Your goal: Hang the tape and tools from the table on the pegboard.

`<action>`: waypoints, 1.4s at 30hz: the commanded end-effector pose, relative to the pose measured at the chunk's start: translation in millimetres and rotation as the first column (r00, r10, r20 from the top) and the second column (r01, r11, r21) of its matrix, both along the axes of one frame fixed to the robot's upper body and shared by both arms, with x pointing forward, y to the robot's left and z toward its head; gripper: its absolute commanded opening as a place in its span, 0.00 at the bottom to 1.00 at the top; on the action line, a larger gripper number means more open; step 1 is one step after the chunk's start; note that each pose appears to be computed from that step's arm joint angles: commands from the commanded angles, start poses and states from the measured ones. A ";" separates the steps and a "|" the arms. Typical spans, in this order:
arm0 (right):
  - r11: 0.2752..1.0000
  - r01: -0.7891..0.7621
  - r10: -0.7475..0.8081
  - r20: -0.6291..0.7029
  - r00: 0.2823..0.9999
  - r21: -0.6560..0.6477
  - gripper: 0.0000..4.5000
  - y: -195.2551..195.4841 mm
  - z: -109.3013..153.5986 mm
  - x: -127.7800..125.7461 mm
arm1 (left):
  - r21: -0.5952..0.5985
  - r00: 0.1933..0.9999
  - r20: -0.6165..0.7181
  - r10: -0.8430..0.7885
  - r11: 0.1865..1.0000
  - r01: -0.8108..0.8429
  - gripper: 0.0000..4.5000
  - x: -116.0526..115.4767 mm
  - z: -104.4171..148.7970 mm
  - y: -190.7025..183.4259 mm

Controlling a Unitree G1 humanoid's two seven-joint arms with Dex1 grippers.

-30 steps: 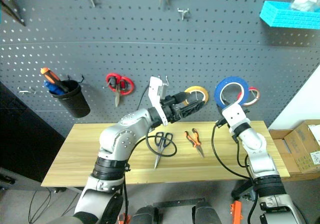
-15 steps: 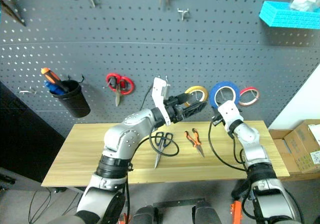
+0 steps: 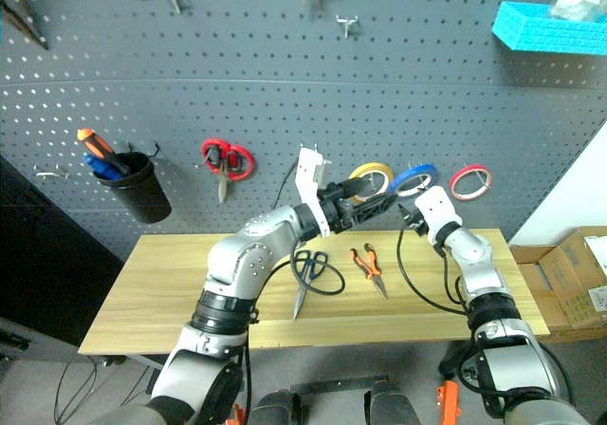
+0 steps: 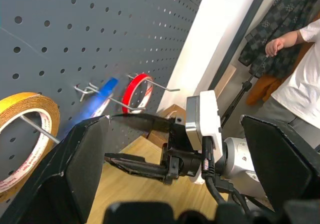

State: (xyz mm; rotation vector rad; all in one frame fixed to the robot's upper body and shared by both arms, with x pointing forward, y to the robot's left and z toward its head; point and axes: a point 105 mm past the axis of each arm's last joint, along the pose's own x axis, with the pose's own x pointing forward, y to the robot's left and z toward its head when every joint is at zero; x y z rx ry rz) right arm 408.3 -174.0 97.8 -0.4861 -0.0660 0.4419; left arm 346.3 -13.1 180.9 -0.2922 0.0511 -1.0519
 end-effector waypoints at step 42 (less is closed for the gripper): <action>0.989 0.066 -0.131 -0.567 0.813 -0.133 0.99 50.1 -64.0 -4.2 | 0.258 0.902 -0.246 0.354 0.921 -0.292 1.00 -80.1 -102.8 97.3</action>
